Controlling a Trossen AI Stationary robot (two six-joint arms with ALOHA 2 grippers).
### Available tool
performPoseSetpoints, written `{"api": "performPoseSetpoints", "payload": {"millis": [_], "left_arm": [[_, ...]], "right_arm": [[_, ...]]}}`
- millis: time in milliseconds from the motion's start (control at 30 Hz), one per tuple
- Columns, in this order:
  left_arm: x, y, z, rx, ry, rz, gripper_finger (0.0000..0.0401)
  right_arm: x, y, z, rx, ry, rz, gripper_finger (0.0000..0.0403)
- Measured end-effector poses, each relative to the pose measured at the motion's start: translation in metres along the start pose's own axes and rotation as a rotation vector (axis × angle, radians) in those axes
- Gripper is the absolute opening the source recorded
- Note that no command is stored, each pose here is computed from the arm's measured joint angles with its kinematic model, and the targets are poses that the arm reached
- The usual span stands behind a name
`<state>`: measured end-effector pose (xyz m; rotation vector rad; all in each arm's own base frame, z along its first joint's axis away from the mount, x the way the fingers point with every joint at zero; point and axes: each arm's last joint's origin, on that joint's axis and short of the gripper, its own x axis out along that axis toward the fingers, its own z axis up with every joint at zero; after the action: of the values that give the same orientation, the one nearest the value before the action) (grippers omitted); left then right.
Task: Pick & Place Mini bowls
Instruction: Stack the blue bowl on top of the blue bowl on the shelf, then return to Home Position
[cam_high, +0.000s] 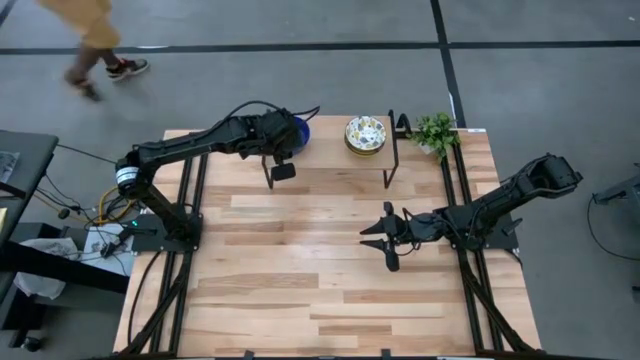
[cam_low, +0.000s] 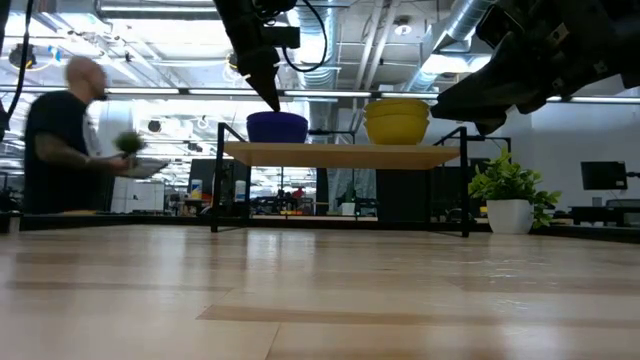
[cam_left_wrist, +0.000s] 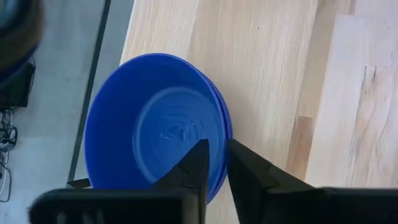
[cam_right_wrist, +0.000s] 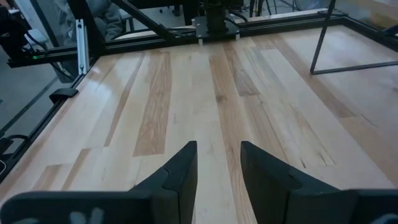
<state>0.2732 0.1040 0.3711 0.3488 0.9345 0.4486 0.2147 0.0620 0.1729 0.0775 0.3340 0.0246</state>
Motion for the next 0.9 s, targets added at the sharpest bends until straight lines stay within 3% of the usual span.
{"api": "performPoseSetpoints", "payload": {"millis": [300,500,700,900], "left_arm": [[0.0,0.002,0.0,-0.002,0.014,0.047,0.012],[-0.011,0.005,-0.002,-0.029,-0.016,0.052,0.0133],[-0.056,0.013,-0.01,-0.142,-0.18,-0.03,0.0132],[-0.107,0.016,-0.034,-0.229,-0.399,-0.131,0.0133]], "right_arm": [[0.0,0.0,0.0,0.0,0.0,0.0,0.0111],[0.0,0.0,0.0,0.0,0.0,0.0,0.0111],[0.0,0.0,0.0,0.0,-0.001,0.0,0.0111],[0.0,0.0,0.0,0.007,-0.001,-0.001,0.0111]]}}
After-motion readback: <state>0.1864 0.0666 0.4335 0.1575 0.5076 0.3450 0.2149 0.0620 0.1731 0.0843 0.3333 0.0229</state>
